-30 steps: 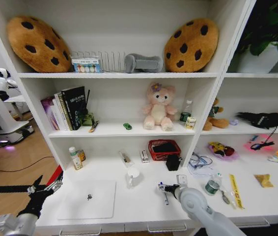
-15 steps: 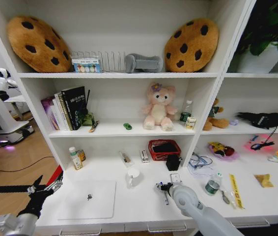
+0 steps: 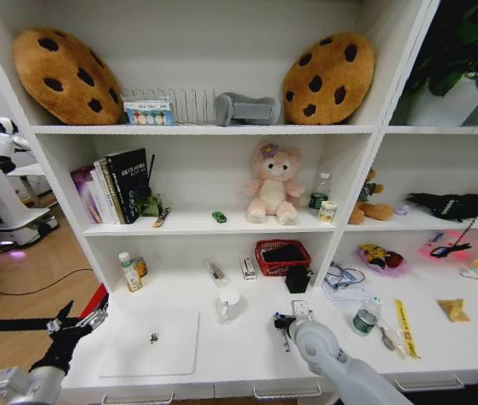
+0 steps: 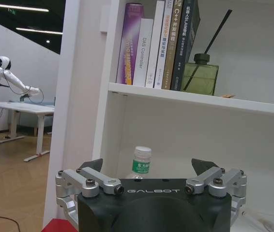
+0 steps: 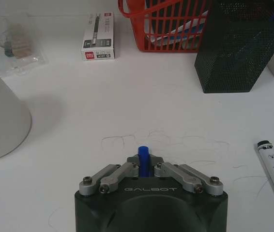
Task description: Organize the objects on the table.
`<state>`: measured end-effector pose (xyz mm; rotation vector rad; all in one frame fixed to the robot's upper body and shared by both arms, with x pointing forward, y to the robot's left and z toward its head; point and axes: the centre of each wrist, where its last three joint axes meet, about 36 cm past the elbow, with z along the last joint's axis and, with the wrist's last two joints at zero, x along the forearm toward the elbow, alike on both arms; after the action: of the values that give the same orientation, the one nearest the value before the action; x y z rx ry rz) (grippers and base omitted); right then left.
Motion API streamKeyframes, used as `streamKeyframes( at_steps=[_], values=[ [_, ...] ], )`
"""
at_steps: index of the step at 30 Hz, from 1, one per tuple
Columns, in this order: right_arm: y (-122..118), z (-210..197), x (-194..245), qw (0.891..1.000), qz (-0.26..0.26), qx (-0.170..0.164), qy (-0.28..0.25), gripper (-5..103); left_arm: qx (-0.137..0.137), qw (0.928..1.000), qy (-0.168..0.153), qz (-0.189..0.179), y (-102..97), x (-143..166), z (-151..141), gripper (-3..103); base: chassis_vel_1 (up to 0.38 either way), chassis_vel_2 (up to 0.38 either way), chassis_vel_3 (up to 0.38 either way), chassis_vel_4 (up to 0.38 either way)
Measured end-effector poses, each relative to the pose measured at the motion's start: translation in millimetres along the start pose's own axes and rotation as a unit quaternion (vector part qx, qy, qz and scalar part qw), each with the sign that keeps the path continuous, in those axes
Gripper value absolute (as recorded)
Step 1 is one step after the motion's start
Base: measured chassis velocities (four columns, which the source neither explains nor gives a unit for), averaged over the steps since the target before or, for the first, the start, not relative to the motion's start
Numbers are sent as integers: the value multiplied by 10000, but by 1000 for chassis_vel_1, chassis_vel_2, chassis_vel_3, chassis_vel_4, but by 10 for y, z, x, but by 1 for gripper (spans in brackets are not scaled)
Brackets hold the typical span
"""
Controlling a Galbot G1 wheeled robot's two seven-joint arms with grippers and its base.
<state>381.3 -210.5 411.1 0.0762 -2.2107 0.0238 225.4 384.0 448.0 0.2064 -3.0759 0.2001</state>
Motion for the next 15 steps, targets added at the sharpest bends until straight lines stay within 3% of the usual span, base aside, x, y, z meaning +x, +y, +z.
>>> streamKeyframes(
  at_steps=[8,11,12,14,15],
  values=[
    [-64,32,73,9997,22,83,-208,8,0,10000,0,0,0,0,0,100,0,0,0,0],
    [-141,111,142,9906,266,338,-1295,8,0,10000,0,0,0,0,0,100,0,0,0,0],
    [-141,111,142,9906,266,338,-1295,8,0,10000,0,0,0,0,0,100,0,0,0,0],
    [-252,154,151,9727,511,493,-2211,8,0,10000,0,0,0,0,0,100,0,0,0,0],
    [-252,154,151,9727,511,493,-2211,8,0,10000,0,0,0,0,0,100,0,0,0,0]
  ],
)
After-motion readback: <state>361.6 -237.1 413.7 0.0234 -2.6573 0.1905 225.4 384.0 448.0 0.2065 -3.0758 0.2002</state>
